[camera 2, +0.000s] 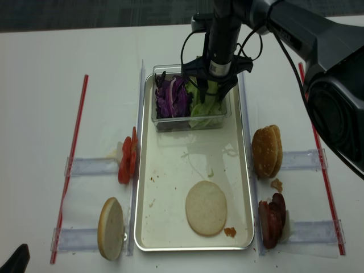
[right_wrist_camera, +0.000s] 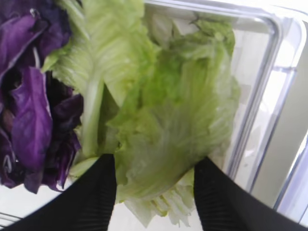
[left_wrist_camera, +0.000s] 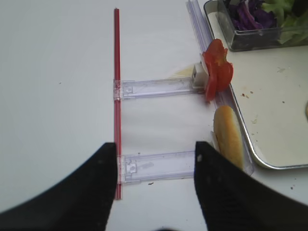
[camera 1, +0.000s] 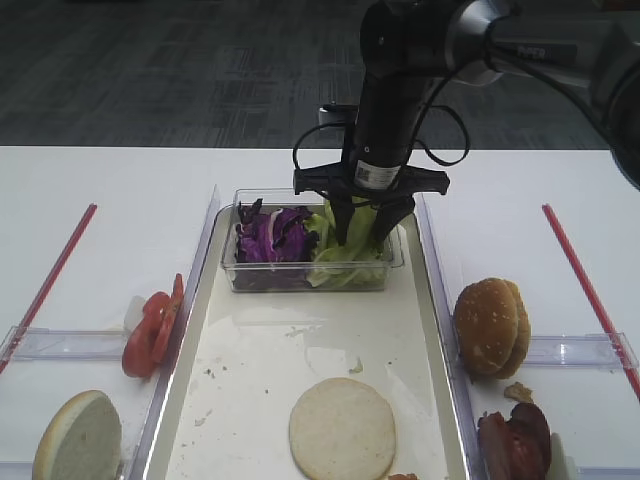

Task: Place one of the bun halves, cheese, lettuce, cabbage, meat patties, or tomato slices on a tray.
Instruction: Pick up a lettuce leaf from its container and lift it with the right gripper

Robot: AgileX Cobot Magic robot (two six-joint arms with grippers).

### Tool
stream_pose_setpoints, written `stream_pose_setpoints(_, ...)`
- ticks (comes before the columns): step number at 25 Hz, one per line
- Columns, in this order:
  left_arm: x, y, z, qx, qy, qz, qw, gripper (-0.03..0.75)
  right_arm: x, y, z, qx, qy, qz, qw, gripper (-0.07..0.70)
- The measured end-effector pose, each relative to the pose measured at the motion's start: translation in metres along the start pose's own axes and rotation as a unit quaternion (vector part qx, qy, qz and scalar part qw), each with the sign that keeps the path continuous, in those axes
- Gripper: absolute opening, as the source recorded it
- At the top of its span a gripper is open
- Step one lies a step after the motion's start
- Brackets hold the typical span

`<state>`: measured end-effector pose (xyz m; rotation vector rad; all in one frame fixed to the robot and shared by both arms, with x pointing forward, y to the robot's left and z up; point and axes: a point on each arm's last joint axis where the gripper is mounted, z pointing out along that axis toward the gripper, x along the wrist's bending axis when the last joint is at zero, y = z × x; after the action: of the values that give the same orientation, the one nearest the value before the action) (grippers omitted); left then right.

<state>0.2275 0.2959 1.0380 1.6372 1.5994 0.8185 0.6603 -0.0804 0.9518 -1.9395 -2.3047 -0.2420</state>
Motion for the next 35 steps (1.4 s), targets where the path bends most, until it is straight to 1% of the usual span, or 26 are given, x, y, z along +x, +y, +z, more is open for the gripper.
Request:
stream_pose_setpoints(4,0.0,0.0,0.0,0.0,0.0,0.0,1.0,0.349,0.0,0.0,0.0,0.0,0.0,0.001,1.0,0.298)
stream_pose_setpoints(10,0.0,0.0,0.0,0.0,0.0,0.0,1.0,0.349,0.0,0.0,0.0,-0.002,0.0,0.001,1.0,0.231)
stream_pose_setpoints(12,0.0,0.0,0.0,0.0,0.0,0.0,1.0,0.349,0.0,0.0,0.0,-0.002,0.0,0.001,1.0,0.192)
stream_pose_setpoints(16,0.0,0.0,0.0,0.0,0.0,0.0,1.0,0.349,0.0,0.0,0.0,-0.002,0.0,-0.003,1.0,0.077)
stream_pose_setpoints(18,0.0,0.0,0.0,0.0,0.0,0.0,1.0,0.349,0.0,0.0,0.0,-0.002,-0.001,-0.007,1.0,0.044)
stream_pose_setpoints(26,0.0,0.0,0.0,0.0,0.0,0.0,1.0,0.349,0.0,0.0,0.0,-0.002,-0.001,-0.012,0.9999,0.038)
stream_pose_setpoints(31,0.0,0.0,0.0,0.0,0.0,0.0,1.0,0.349,0.0,0.0,-0.001,-0.003,-0.001,-0.027,0.9996,0.037)
stream_pose_setpoints(35,0.0,0.0,0.0,0.0,0.0,0.0,1.0,0.349,0.002,0.001,-0.011,-0.015,0.001,-0.033,0.9993,0.037)
